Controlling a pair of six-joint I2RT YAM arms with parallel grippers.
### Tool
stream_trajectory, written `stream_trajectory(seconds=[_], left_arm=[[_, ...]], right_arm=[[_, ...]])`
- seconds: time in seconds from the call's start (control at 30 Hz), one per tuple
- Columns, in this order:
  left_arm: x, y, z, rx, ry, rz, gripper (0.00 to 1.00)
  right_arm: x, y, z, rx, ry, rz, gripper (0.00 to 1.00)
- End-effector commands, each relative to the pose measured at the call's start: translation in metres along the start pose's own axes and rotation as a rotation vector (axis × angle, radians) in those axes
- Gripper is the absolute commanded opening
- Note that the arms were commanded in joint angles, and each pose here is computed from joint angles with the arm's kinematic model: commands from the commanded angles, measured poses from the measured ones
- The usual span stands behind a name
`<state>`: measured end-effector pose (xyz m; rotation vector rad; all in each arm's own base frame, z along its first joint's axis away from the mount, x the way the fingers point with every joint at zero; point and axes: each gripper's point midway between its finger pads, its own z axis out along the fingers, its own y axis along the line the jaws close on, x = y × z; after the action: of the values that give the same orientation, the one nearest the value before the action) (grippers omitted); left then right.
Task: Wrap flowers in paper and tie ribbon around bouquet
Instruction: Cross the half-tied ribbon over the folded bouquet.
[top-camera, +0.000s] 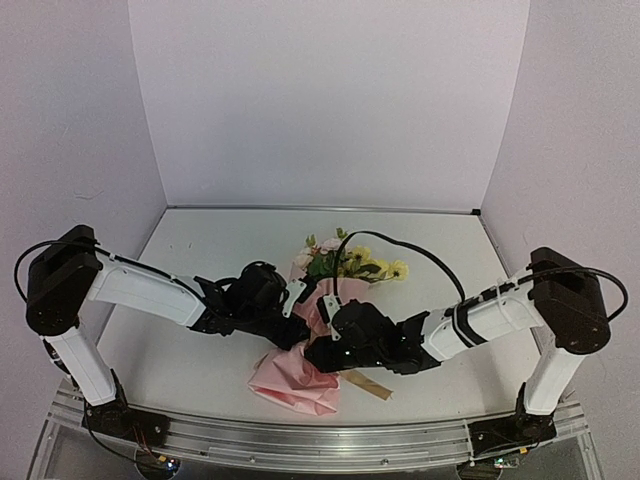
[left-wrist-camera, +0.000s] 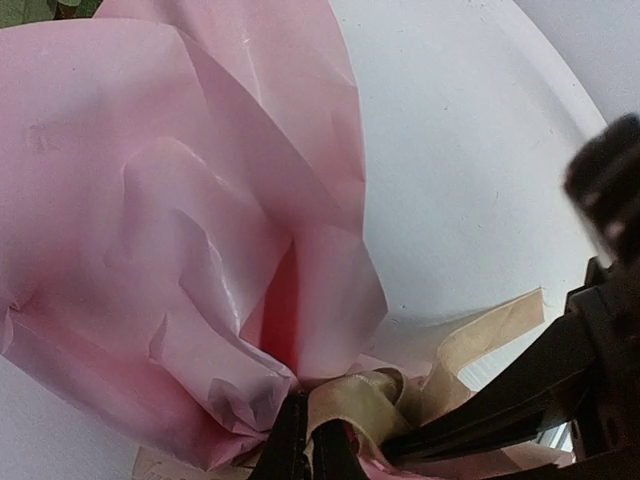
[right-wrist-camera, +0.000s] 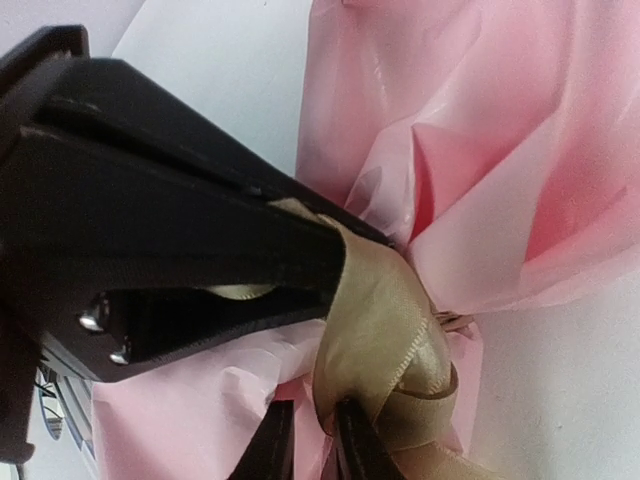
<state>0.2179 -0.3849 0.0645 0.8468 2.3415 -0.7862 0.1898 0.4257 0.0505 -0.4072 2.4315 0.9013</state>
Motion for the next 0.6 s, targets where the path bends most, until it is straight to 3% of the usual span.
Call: stream_trajectory(seconds=[0.0,0.33,0.57], left_arm=[[-0.006,0.001,-0.002,-0.005,-0.036,0.008,0.00],[-0.005,0.000,-0.002,0.004,-0.038,0.012,0.00],[-0.006,-0.002,-0.002,0.012,-0.039,0.019,0.00]], right_arm=[[-0.030,0.013,-0.029,0.004,-0.090,-0.018,0.24],[-0.051,0.013,-0.061,0.038,-0.143,-0.022,0.45],[-0.062,-0.019,-0.073,0.073,-0.167,0.063,0.50]])
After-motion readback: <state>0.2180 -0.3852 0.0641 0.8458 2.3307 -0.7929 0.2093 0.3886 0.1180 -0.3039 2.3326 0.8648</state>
